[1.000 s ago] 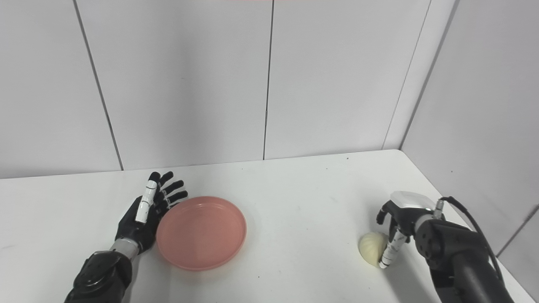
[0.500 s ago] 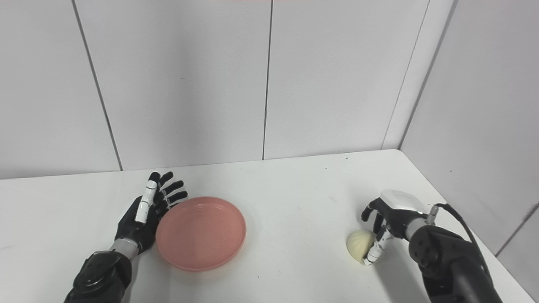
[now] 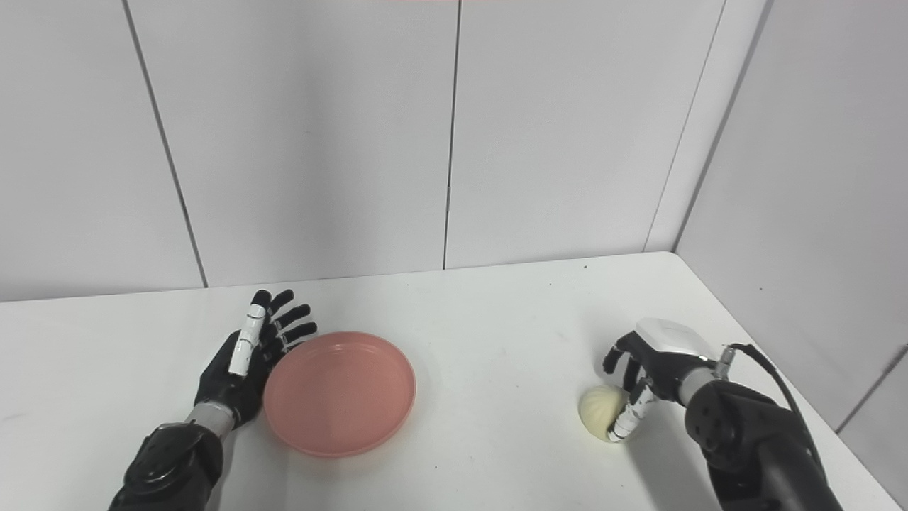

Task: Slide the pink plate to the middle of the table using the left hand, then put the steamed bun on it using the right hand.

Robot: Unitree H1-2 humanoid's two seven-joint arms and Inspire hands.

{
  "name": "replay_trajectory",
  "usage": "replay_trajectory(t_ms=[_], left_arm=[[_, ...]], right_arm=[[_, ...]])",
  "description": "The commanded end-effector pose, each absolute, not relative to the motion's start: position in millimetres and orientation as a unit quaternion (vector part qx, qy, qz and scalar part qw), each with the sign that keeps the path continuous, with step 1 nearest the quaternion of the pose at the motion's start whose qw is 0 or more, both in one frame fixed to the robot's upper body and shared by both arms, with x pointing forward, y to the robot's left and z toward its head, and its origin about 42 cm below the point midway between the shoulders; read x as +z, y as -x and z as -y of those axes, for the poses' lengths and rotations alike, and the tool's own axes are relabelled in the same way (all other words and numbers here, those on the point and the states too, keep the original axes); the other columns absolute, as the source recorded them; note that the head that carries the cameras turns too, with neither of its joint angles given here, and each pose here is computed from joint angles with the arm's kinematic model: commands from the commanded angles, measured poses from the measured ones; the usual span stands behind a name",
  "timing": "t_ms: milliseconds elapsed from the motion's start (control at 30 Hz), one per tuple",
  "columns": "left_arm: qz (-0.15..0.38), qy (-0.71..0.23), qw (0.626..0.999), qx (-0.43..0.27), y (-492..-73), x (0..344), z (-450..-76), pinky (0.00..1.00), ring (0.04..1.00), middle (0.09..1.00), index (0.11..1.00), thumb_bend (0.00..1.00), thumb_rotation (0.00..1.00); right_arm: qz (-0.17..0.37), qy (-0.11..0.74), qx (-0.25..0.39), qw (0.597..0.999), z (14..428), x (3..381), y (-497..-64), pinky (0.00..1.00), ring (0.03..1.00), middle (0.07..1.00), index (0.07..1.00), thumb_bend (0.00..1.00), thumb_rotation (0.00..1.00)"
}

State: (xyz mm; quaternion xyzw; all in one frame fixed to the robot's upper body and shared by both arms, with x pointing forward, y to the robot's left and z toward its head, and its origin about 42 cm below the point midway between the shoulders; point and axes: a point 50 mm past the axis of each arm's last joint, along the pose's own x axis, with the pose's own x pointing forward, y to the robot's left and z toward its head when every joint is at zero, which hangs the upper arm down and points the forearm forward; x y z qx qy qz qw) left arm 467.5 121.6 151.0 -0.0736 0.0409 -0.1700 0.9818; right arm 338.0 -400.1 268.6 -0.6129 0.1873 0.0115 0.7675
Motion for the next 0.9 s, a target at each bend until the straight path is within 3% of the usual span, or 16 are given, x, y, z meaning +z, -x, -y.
replay_trajectory(t_ms=[0, 67, 133, 333, 433, 867], left_arm=[[-0.061, 0.067, 0.98, -0.176, -468.3, 148.7, -120.4, 0.75, 0.793, 0.859, 0.894, 0.75, 0.9], [-0.061, 0.065, 0.98, -0.176, -468.2, 148.7, -120.3, 0.75, 0.793, 0.859, 0.896, 0.75, 0.9], [-0.062, 0.064, 0.98, -0.178, -468.1, 148.5, -120.2, 0.76, 0.794, 0.859, 0.895, 0.75, 0.9], [-0.063, 0.065, 0.98, -0.179, -468.7, 147.8, -118.4, 0.75, 0.79, 0.855, 0.887, 0.76, 0.9], [-0.062, 0.064, 0.98, -0.18, -468.7, 147.9, -117.7, 0.76, 0.795, 0.859, 0.892, 0.75, 0.91], [-0.066, 0.068, 0.979, -0.183, -468.7, 147.1, -111.7, 0.77, 0.798, 0.864, 0.899, 0.75, 0.91]], right_arm=[[-0.145, 0.623, -0.026, 0.768, 400.5, 289.8, -337.4, 0.23, 0.292, 0.473, 0.599, 0.57, 0.0], [-0.131, 0.628, -0.03, 0.766, 399.3, 291.1, -336.7, 0.22, 0.285, 0.474, 0.518, 0.54, 0.0], [-0.113, 0.633, -0.035, 0.765, 398.9, 293.1, -337.2, 0.22, 0.28, 0.475, 0.494, 0.53, 0.01], [-0.07, 0.633, -0.05, 0.769, 394.7, 308.1, -338.7, 0.2, 0.268, 0.416, 0.528, 0.52, 0.01], [-0.043, 0.646, -0.057, 0.76, 390.9, 319.4, -339.1, 0.2, 0.267, 0.468, 0.487, 0.53, 0.01], [0.038, 0.648, -0.065, 0.758, 356.2, 368.3, -347.9, 0.22, 0.289, 0.461, 0.502, 0.53, 0.01]])
